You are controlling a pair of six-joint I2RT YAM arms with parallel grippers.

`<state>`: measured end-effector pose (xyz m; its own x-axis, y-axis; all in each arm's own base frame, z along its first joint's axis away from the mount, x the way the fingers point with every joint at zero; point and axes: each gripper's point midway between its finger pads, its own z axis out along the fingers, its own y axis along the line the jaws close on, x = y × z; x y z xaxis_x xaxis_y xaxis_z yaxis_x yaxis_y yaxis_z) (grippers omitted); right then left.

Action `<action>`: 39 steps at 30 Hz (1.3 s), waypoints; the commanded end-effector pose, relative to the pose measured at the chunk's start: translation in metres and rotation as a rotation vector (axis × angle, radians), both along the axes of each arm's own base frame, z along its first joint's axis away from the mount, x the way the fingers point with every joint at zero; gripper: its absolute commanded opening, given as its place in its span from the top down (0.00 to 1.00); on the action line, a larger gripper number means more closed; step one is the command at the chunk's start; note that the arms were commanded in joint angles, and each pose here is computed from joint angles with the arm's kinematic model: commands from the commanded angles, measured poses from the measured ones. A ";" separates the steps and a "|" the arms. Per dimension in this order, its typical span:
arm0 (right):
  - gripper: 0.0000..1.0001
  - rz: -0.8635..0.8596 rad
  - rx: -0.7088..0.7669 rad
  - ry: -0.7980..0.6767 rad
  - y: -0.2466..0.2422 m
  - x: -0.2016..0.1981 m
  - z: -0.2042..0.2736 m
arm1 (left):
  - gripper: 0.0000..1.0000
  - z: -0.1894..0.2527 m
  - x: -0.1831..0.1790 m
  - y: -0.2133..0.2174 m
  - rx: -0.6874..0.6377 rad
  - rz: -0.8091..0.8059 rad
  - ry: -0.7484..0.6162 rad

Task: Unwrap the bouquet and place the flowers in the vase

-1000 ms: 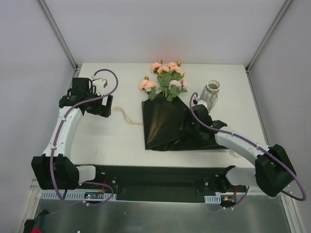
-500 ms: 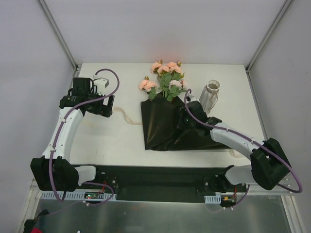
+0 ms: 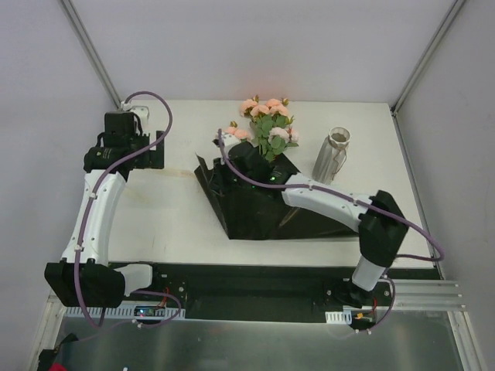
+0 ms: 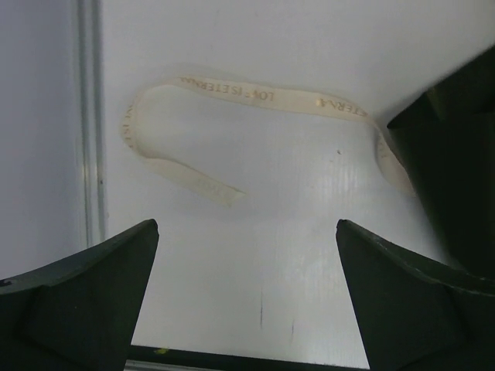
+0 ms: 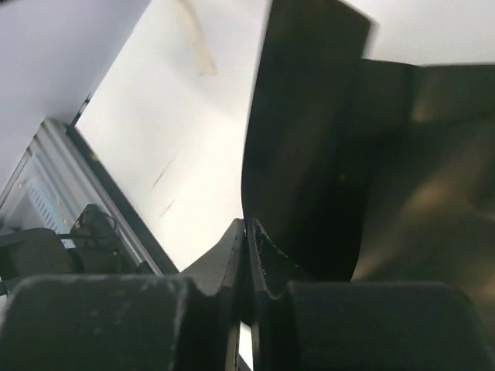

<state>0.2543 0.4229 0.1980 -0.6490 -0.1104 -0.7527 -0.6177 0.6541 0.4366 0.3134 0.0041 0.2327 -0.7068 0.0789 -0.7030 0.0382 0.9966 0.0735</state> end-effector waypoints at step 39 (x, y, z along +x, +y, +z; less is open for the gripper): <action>0.15 -0.361 -0.095 -0.188 -0.180 0.013 0.055 | 0.01 -0.083 0.064 -0.177 -0.319 -0.655 0.330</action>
